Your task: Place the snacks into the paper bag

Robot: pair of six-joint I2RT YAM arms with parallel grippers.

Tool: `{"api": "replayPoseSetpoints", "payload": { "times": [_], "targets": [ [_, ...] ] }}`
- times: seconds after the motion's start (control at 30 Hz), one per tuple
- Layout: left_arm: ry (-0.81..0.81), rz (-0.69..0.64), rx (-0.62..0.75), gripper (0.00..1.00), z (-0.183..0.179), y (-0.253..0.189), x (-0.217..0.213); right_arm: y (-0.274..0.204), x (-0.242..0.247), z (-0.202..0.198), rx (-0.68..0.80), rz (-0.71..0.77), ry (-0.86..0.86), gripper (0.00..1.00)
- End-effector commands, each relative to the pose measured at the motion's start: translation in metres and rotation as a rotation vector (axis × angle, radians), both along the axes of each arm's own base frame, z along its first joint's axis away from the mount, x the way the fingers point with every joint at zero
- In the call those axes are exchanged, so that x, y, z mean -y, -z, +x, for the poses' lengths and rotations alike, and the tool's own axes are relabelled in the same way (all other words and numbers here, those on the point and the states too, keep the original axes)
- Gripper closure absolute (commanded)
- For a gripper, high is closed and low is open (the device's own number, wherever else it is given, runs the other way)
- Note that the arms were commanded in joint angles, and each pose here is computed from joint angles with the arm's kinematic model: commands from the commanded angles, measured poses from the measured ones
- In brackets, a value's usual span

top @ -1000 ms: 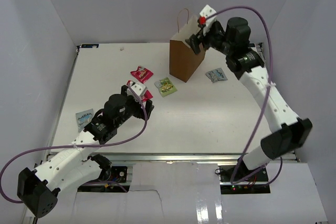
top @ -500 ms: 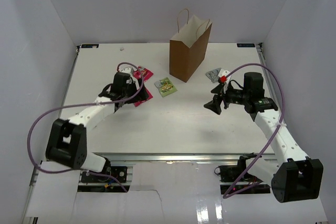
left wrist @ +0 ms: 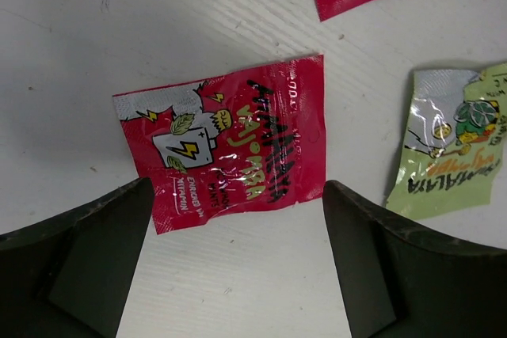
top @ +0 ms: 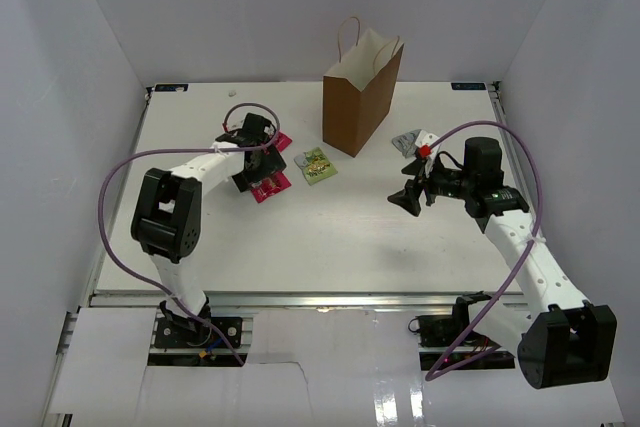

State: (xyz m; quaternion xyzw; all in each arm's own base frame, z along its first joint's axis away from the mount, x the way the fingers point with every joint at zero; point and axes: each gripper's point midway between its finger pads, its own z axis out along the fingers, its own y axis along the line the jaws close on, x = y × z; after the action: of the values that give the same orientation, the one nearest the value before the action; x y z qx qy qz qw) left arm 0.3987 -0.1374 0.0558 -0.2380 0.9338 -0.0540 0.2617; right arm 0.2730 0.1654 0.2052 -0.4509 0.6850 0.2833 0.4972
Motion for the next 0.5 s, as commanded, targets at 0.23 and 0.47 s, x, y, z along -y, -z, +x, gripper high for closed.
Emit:
{"api": "replayPoseSetpoints", "payload": {
  "times": [0.23, 0.47],
  "targets": [
    [-0.111, 0.067, -0.14, 0.02, -0.003, 0.025, -0.007, 0.002, 0.0, 0.003, 0.044, -0.019, 0.002, 0.15],
    [-0.066, 0.106, -0.246, 0.28, -0.018, 0.059, -0.01, -0.002, 0.0, 0.002, 0.057, -0.016, -0.001, 0.15]
  ]
}}
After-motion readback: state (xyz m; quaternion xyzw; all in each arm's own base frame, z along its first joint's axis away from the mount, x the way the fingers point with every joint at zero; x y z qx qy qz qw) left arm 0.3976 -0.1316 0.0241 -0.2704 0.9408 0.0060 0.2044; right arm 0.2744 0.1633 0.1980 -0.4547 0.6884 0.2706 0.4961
